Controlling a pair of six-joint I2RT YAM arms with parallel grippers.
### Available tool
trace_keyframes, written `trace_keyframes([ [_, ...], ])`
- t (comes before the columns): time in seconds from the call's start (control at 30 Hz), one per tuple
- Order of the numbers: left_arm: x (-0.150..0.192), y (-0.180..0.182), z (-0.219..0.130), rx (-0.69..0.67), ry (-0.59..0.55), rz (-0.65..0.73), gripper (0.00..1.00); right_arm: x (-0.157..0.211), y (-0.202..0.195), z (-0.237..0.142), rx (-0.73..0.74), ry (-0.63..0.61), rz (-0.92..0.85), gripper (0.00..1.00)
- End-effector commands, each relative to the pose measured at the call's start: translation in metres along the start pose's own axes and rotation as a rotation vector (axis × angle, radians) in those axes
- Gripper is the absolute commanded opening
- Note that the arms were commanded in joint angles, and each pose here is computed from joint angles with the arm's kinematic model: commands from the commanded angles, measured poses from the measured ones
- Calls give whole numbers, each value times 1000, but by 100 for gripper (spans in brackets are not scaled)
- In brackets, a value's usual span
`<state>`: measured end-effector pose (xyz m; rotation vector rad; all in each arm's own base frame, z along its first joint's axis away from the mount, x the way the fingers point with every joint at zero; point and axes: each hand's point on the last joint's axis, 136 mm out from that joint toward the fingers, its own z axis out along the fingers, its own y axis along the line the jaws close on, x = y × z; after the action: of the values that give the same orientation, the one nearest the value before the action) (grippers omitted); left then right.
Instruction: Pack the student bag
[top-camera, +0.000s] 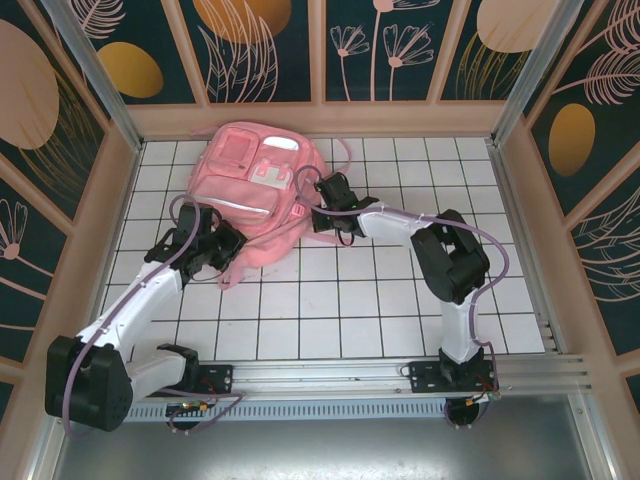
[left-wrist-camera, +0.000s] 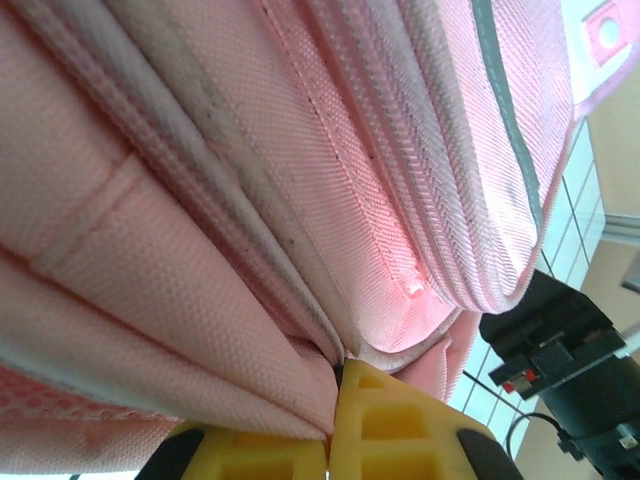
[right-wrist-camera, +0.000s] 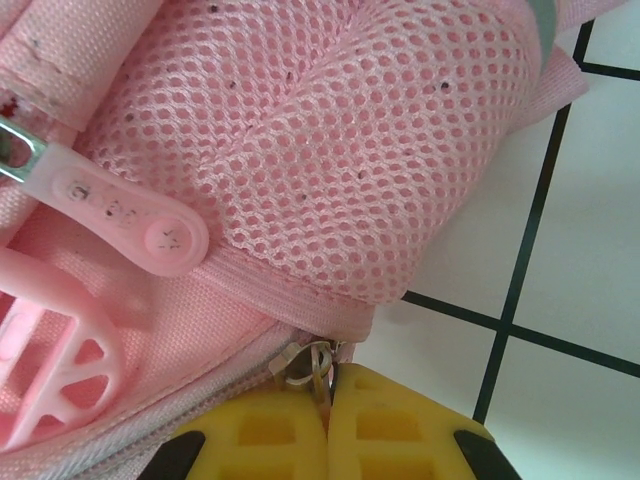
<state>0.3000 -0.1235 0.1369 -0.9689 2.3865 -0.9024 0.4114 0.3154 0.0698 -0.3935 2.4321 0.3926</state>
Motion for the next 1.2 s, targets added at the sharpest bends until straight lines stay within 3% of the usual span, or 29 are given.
trace_keyframes([
  [0.0,9,-17,-20,40,19,54,0,-40,-90,-20,272,-128,100,0],
  [0.1,26,-34,-16,83,67,66,0,-36,-92,-29,278,-132,103,0],
  [0.37,82,-87,6,176,203,145,0,-23,-147,-56,361,-145,186,0],
  [0.6,104,-123,19,199,263,231,0,-19,-175,-72,366,-155,237,0],
  [0.63,105,-124,20,199,266,235,5,-19,-176,-73,360,-157,243,0],
  [0.7,104,-124,21,192,264,246,28,-20,-173,-75,345,-162,245,0],
  [0.77,101,-124,21,169,251,268,48,-22,-170,-78,331,-170,255,16],
  [0.87,92,-127,16,119,210,328,67,-27,-167,-87,313,-197,274,41],
  [1.03,53,-131,-4,-1,48,437,98,-38,-167,-114,327,-251,292,62],
  [1.1,27,-131,-14,-58,-35,471,99,-44,-169,-129,344,-282,299,71],
  [1.17,-7,-127,-24,-121,-130,493,99,-49,-174,-149,377,-327,315,87],
])
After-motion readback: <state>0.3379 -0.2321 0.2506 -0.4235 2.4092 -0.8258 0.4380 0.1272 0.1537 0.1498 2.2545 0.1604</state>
